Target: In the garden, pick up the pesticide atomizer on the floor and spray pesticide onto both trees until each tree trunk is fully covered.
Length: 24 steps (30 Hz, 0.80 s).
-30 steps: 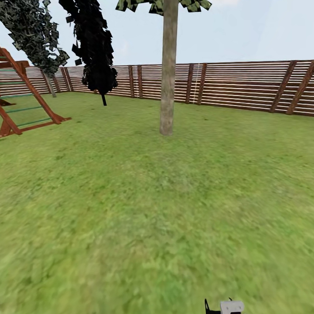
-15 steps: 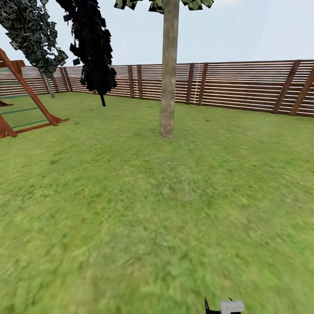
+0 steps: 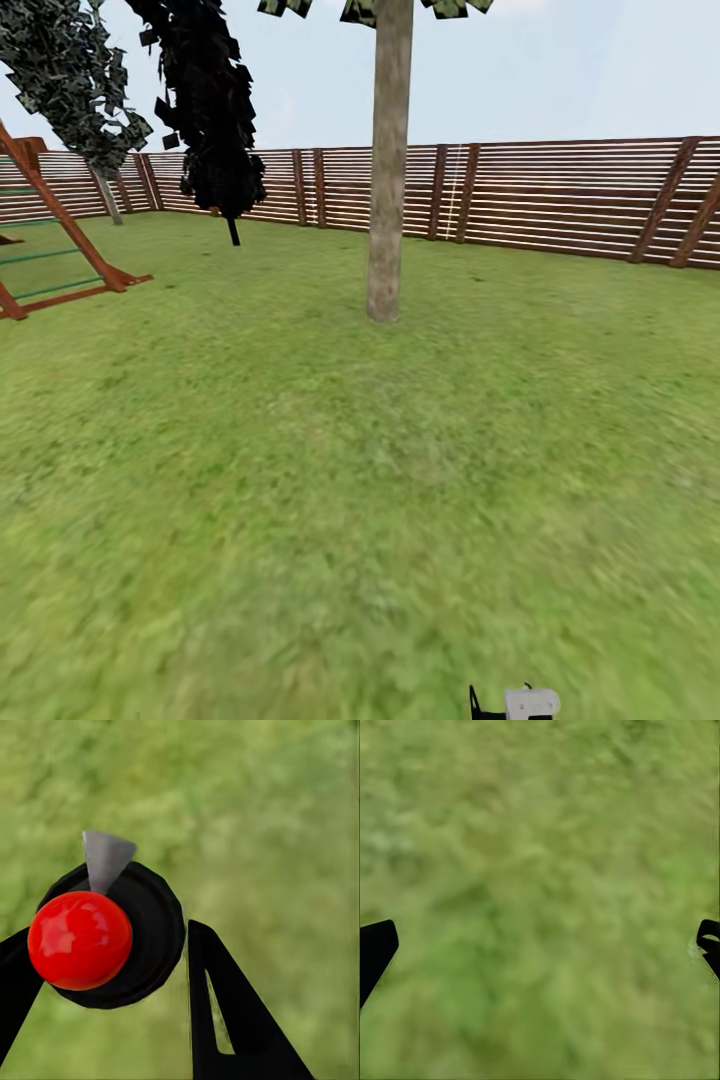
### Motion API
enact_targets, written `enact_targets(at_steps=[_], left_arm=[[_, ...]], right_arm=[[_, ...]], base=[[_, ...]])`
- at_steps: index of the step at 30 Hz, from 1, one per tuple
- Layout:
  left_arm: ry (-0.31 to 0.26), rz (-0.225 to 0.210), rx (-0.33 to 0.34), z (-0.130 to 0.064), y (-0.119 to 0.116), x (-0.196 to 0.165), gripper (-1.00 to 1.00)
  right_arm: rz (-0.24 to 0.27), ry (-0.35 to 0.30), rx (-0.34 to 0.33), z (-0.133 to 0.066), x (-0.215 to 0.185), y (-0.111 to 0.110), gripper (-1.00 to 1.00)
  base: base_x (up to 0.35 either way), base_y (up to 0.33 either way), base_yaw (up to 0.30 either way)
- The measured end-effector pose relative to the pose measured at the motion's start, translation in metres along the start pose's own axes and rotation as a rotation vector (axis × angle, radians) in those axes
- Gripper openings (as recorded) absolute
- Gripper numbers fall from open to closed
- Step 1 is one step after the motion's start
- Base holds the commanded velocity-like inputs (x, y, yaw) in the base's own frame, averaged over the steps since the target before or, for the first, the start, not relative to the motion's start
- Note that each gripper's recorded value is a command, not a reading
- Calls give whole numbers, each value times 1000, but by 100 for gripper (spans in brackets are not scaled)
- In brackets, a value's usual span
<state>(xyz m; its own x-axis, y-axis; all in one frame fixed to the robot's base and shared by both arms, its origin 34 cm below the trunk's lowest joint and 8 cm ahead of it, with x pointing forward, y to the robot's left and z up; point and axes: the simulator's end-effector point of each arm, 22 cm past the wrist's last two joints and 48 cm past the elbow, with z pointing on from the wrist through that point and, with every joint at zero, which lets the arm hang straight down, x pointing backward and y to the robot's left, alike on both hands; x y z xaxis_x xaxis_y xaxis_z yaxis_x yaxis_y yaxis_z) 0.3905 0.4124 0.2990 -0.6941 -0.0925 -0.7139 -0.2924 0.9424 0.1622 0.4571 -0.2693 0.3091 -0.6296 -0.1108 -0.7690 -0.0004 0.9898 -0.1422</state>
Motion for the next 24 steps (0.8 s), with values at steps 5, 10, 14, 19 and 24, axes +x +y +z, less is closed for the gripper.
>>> enact_targets(at_steps=[5,10,14,19,24], left_arm=[[0,1,1,0,0,0,-100],[0,0,0,0,0,0,-100],[0,0,1,0,0,0,-100],[1,0,0,0,0,0,-100],[0,0,1,0,0,0,-100]], right_arm=[[0,0,1,0,0,-1,100],[0,0,0,0,0,0,100],[0,0,0,0,0,0,100],[0,0,0,0,0,0,100],[0,0,1,0,0,-1,100]], base=[[339,0,0],[339,0,0],[339,0,0],[339,-48,0],[339,-70,0]])
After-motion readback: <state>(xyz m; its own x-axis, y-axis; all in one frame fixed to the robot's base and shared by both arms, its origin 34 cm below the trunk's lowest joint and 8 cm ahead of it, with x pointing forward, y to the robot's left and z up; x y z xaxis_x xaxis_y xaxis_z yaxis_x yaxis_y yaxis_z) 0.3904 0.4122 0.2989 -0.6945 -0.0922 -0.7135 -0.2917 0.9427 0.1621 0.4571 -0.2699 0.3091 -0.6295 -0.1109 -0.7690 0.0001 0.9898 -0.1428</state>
